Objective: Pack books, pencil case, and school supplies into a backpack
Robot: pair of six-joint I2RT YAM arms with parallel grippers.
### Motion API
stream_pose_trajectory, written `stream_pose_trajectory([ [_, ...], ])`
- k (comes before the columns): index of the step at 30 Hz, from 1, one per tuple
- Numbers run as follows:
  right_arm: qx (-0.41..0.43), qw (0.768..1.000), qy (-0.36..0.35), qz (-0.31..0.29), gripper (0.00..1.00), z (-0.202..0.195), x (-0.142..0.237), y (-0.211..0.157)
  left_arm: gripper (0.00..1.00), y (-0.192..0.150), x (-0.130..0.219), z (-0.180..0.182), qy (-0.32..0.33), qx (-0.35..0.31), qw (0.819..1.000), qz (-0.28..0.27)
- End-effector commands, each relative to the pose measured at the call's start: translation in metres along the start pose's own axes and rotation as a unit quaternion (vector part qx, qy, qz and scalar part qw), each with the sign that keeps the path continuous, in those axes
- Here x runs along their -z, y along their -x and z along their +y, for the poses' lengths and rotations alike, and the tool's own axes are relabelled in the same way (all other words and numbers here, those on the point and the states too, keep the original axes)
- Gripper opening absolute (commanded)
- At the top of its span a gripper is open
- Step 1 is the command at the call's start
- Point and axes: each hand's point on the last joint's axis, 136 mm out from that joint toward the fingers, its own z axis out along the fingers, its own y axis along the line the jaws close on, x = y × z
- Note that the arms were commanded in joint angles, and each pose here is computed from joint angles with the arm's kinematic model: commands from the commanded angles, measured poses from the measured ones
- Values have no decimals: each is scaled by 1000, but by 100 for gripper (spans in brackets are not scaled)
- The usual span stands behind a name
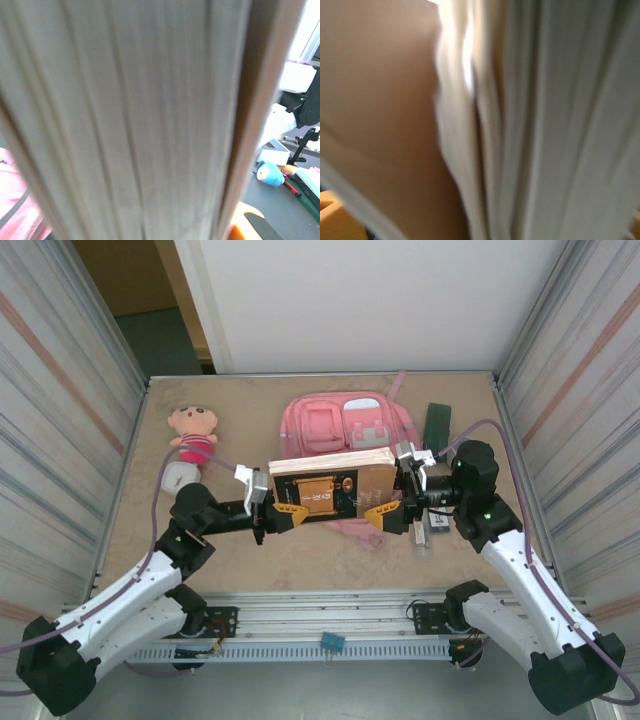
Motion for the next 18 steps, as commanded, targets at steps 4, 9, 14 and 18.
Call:
stream_pose_trajectory([
  [4, 21, 999, 11, -30, 72, 15, 0, 7, 0, 34, 4, -13, -8, -38, 998, -41],
  [9, 48, 998, 32, -39, 40, 27, -4, 15, 0, 28, 0, -8, -9, -24, 999, -32],
  [14, 84, 994, 32, -58, 0, 36, -4, 31, 6, 21, -5, 5, 12, 5, 1000, -12],
  [18, 66, 994, -23, -83, 0, 19, 8, 40, 40, 12, -1, 29, 85, 16, 996, 2],
])
